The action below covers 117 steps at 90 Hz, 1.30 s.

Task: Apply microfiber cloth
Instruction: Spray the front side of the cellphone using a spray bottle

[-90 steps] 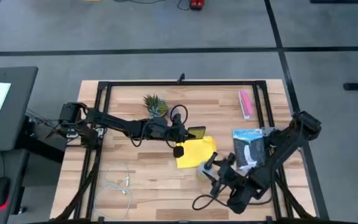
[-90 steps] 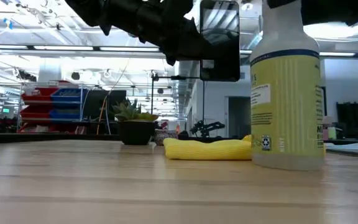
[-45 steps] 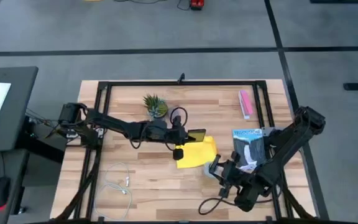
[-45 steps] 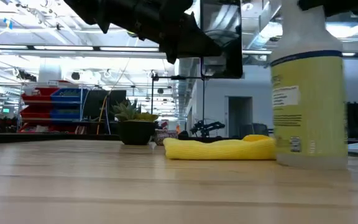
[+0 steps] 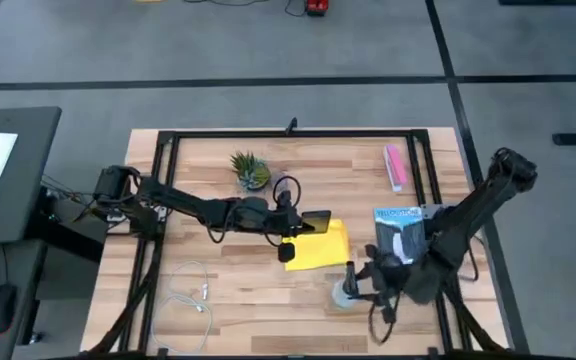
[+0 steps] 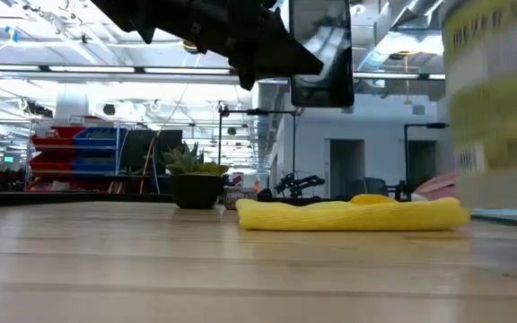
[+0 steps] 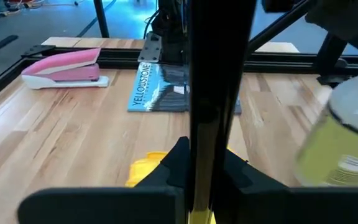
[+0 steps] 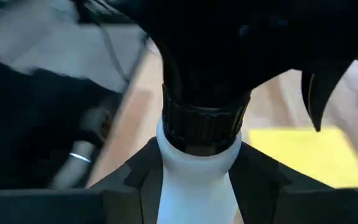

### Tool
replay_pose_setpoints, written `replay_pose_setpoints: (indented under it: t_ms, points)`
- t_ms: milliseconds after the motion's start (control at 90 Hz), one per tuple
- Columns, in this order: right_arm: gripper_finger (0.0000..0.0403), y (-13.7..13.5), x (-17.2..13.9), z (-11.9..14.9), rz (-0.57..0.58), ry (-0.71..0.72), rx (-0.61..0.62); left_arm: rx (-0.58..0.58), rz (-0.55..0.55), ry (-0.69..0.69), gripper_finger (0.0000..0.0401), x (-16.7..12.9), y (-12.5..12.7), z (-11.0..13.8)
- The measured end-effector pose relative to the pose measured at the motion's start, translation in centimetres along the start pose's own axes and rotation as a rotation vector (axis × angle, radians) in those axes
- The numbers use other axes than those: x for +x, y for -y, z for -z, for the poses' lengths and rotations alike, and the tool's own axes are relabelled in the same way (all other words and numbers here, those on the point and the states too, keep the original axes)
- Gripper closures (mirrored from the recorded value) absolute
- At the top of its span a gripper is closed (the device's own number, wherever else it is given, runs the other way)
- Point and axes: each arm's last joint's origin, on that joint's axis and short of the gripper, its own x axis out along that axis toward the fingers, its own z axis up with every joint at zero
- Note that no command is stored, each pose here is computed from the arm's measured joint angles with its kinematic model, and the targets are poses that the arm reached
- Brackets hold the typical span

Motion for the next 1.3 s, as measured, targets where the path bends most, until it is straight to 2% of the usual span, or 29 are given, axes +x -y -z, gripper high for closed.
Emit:
replay_pose_setpoints:
  t_ms: [78,167,278,478,922,1300]
  points:
    - [0.026,1.1,0.4,0.6,-0.076,0.036,-0.014,-0.009,-0.003,-0.001,0.0388,0.0,0.0,0.0]
    - [0.026,2.1,1.0,1.1,-0.11,0.039,-0.029,-0.014,-0.01,0.0,0.0388,0.0,0.0,0.0]
    - [0.026,3.2,2.0,1.9,-0.103,-0.008,-0.047,-0.014,-0.013,-0.001,0.0388,0.0,0.0,0.0]
    - [0.0253,4.1,3.4,2.0,-0.109,-0.009,-0.045,-0.031,-0.016,-0.004,0.0388,0.0,-0.1,0.0]
    - [0.0214,4.4,3.7,2.6,-0.112,-0.062,-0.066,-0.029,-0.038,-0.014,0.0388,0.0,-0.1,0.2]
    - [0.0207,4.5,3.7,2.6,-0.081,-0.052,-0.069,-0.03,-0.035,-0.014,0.0388,0.0,-0.1,0.2]
